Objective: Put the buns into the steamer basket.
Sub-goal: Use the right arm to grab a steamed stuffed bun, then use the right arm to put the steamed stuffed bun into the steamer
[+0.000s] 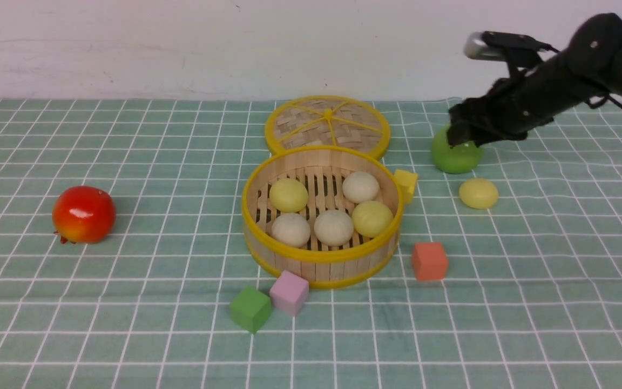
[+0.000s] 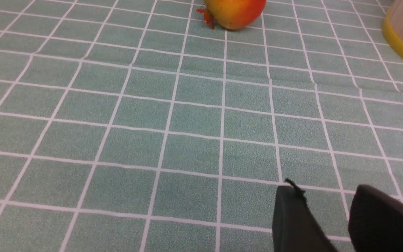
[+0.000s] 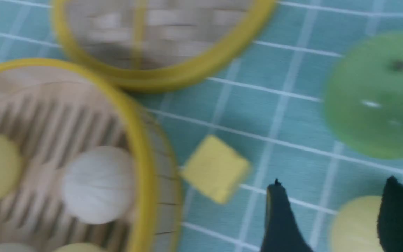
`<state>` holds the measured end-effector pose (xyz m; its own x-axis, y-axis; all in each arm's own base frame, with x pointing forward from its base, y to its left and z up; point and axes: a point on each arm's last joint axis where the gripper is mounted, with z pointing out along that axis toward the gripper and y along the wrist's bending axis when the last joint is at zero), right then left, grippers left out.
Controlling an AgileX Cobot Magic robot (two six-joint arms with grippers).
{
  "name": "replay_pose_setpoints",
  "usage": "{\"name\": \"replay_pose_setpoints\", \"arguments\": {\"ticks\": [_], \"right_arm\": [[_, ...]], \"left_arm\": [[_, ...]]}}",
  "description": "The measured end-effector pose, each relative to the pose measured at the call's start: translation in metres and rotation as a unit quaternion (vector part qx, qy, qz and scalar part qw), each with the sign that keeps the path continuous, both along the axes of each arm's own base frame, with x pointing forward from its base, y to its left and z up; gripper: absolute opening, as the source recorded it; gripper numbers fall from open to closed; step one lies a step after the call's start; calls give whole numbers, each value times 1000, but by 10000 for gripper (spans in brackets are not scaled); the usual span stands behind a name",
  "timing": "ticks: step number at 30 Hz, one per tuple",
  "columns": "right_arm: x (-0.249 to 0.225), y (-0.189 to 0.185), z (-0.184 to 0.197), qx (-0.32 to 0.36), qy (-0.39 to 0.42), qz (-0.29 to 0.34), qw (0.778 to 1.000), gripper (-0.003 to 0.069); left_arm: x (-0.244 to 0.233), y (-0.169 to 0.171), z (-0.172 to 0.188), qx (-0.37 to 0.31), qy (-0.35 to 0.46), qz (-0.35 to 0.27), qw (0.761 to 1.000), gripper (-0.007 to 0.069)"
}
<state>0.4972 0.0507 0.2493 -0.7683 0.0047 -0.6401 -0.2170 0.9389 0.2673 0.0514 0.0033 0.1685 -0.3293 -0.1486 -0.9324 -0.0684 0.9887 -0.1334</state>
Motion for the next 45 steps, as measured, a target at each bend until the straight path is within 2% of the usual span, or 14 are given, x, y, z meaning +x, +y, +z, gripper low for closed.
{"name": "replay_pose_setpoints", "arguments": {"ticks": [6,20,25,29,30,31,34,39,44,45], "right_arm": [[7,-22,-22,-1,20,-24,1000,293],[14,-26,-59,-2,56,-28,998,270],[14,-26,-65,-2,64,-27,998,216],[14,-25,-70,-1,75,-24,997,105],[14,-25,-70,-1,74,-24,997,99],[14,-25,-70,0,75,-24,997,52],[13,-25,-68,3,77,-26,997,-3],[10,-23,-56,12,79,-22,997,-8],[7,-4,-21,51,50,-2,997,-9],[6,10,-4,60,27,15,998,-9]], "left_arm": [[0,0,0,0,0,0,1000,238],[0,0,0,0,0,0,1000,238],[0,0,0,0,0,0,1000,238],[0,0,0,0,0,0,1000,238],[0,0,0,0,0,0,1000,238],[0,0,0,0,0,0,1000,238],[0,0,0,0,0,0,1000,238],[0,0,0,0,0,0,1000,238],[0,0,0,0,0,0,1000,238],[0,0,0,0,0,0,1000,238]]}}
